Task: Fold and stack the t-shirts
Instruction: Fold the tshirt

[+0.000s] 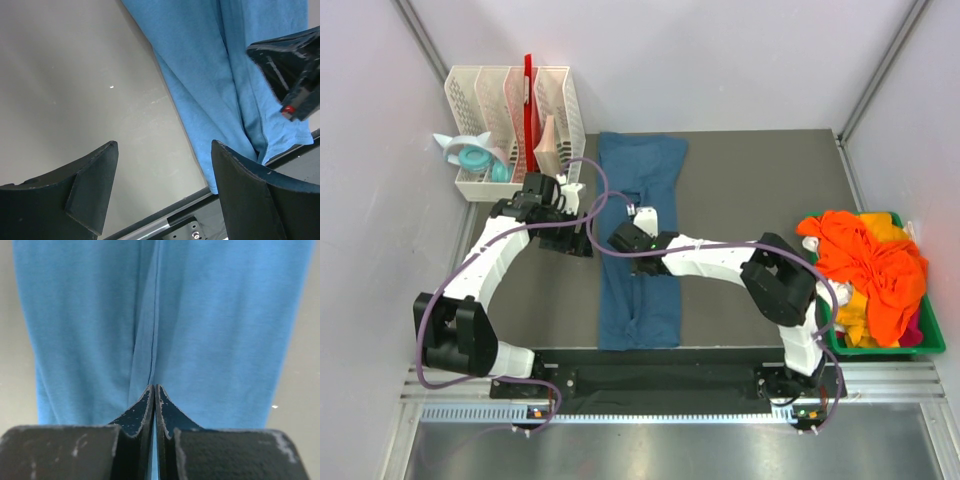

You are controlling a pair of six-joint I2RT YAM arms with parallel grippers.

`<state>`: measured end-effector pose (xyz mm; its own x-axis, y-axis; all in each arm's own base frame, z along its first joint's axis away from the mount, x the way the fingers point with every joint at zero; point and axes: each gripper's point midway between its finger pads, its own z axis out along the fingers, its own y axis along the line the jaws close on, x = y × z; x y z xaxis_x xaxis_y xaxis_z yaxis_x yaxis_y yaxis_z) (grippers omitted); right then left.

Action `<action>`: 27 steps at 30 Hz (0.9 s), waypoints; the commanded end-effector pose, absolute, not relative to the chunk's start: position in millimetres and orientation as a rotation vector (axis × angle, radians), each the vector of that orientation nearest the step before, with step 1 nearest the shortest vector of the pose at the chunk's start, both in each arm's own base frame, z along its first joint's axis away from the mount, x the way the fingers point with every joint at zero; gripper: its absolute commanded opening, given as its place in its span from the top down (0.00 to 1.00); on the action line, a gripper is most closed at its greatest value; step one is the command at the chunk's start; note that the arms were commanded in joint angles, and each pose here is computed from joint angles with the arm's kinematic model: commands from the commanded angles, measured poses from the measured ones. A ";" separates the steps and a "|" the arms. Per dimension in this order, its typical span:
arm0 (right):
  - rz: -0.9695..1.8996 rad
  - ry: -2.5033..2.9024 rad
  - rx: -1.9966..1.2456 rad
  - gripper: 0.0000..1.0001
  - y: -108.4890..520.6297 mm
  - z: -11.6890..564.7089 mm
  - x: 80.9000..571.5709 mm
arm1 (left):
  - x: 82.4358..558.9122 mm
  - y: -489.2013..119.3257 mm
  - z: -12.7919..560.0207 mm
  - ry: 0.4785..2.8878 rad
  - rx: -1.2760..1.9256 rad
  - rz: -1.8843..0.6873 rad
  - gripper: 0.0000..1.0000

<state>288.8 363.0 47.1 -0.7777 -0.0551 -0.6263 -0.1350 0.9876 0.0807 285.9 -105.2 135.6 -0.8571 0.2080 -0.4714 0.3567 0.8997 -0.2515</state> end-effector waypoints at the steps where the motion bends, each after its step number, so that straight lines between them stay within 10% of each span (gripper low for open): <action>1: 0.285 2.426 -0.158 1.00 388.9 60.5 300.2 | 292.4 -107.0 145.3 2.560 0.409 -0.462 0.21; 21: 0.701 2.423 -0.357 1.00 449.9 60.0 286.6 | 291.3 -105.5 142.9 2.560 0.409 -0.458 0.21; 27: 0.694 2.154 -0.198 0.90 417.9 162.0 318.9 | 292.5 -106.8 150.9 2.537 0.409 -0.462 0.21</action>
<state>279.6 428.3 51.2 -0.7898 -0.0880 -0.6070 -0.3647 0.8631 0.3494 285.1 -105.0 133.3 -0.8577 0.2077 -0.4702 0.3559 0.9000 -0.2516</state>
